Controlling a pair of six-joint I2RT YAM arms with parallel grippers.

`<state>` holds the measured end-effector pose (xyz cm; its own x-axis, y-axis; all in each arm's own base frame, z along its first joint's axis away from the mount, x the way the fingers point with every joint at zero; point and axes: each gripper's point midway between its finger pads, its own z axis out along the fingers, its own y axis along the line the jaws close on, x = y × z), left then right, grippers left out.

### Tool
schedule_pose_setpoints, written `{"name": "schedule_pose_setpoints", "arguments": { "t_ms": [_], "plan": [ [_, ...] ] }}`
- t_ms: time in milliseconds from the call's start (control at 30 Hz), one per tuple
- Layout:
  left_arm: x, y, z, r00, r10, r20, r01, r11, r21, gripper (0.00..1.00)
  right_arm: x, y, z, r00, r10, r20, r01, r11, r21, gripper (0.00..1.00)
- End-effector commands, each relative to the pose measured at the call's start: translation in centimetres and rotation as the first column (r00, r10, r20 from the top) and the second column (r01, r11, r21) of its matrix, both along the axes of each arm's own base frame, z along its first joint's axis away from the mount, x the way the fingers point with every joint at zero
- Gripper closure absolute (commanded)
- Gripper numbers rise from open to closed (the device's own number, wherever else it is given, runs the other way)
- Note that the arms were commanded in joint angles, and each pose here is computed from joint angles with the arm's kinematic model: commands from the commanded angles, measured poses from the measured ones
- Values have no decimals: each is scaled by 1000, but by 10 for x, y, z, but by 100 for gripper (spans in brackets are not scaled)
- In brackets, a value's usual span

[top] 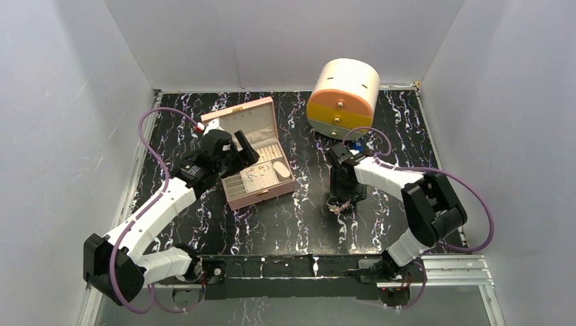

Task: Organize the mixed jewelry
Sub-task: Pick up the jewelry from the center of the board.

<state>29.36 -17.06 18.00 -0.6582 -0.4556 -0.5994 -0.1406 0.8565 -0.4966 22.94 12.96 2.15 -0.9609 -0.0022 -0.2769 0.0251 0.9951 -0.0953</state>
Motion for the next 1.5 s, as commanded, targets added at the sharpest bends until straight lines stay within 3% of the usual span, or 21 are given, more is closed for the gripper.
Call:
{"name": "schedule_pose_setpoints", "arguments": {
  "t_ms": [0, 233, 600, 700, 867, 967, 1133, 1367, 1467],
  "plan": [
    [5, 3, 3, 1000, 18, 15, -18, 1000, 3, 21, 17, -8, 5, 999, -28, 42, 29, 999, -32, 30],
    [5, 1, 7, 1000, 10, 22, -10, 1000, -4, 21, 33, 3, -6, 998, 50, 27, -50, 999, 1, 50],
    [2, 6, 15, 999, 12, 43, -12, 1000, 6, 21, 19, 0, -26, 994, 65, -86, -54, 991, 125, 65],
    [2, 6, 14, 999, 9, 40, -10, 1000, 7, 21, 16, -4, -31, 994, 52, -99, -41, 994, 105, 70],
    [2, 4, 15, 999, 2, 40, -2, 1000, 1, 21, 31, -25, -33, 998, -1, -59, -1, 999, -35, 79],
    [3, 2, 16, 999, -5, 44, 5, 1000, -2, 21, 41, -20, -35, 999, 16, -40, -17, 1000, -21, 81],
    [4, 2, 22, 998, -11, 58, 11, 1000, 0, 21, 48, -14, -36, 999, 25, -35, -25, 1000, -2, 99],
    [5, -7, 32, 993, -61, 98, 64, 998, -27, 21, 61, -20, -16, 999, 32, 33, -31, 999, -40, 100],
    [8, -19, 42, 982, -117, 147, 126, 990, -56, 26, 72, -20, 8, 994, 32, 104, -29, 999, -37, 100]
  ]
}}
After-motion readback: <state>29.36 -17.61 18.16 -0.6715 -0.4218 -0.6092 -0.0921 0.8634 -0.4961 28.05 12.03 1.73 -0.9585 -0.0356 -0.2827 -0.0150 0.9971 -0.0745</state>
